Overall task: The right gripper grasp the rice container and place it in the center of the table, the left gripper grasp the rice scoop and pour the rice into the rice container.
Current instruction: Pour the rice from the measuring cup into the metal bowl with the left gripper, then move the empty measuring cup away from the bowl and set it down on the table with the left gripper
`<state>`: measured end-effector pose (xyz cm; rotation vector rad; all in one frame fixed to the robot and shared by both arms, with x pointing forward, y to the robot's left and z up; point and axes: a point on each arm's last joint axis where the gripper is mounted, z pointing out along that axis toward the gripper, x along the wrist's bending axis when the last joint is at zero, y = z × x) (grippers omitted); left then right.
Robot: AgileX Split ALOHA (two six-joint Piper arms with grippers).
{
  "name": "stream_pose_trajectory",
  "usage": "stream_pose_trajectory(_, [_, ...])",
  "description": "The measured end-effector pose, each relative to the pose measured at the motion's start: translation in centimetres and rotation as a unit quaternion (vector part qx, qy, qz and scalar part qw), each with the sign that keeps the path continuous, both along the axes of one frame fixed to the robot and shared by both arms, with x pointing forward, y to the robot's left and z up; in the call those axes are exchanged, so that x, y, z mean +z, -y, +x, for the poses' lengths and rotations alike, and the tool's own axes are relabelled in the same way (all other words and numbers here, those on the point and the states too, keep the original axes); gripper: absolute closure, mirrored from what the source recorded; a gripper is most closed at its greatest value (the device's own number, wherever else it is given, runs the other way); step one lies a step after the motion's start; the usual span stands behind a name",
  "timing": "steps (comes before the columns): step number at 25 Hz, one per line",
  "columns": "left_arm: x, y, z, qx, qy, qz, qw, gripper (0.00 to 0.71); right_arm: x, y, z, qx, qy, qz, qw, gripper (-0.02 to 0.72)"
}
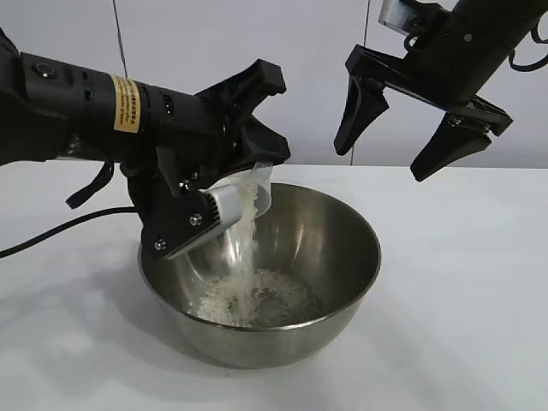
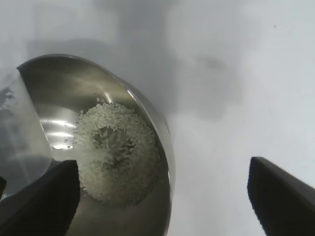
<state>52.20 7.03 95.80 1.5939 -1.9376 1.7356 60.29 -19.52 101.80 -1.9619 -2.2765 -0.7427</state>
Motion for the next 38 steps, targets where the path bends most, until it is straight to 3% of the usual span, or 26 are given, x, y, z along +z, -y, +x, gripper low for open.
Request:
stream_pose_trajectory(16, [0.0, 0.1, 0.0, -0.020, 0.036, 0.022, 0.999, 0.707, 0.0, 0.0, 0.0, 0.000, 0.001, 0.000, 1.000, 0.064])
stream_pose_trajectory(24, [0.1, 0.0, 0.0, -0.013, 0.029, 0.015, 0.999, 0.707, 0.0, 0.0, 0.0, 0.000, 0.001, 0.000, 1.000, 0.064])
stream_pose_trajectory(28, [0.4, 0.1, -0.1, 0.011, -0.012, -0.051, 0.999, 0.707, 0.0, 0.0, 0.0, -0.001, 0.002, 0.001, 1.000, 0.064])
stream_pose_trajectory(32, [1.1, 0.0, 0.0, 0.047, -0.070, -0.151, 0.985, 0.707, 0.0, 0.0, 0.0, -0.001, 0.002, 0.001, 1.000, 0.064])
stream_pose_trajectory(36, [2.2, -0.3, 0.6, 0.094, -0.115, -0.264, 0.953, 0.707, 0.0, 0.0, 0.0, -0.001, 0.002, 0.001, 1.000, 0.064])
stream_pose_trajectory(38, [2.9, -0.5, 0.9, 0.114, -0.126, -0.328, 0.929, 0.707, 0.0, 0.0, 0.0, -0.001, 0.002, 0.001, 1.000, 0.064])
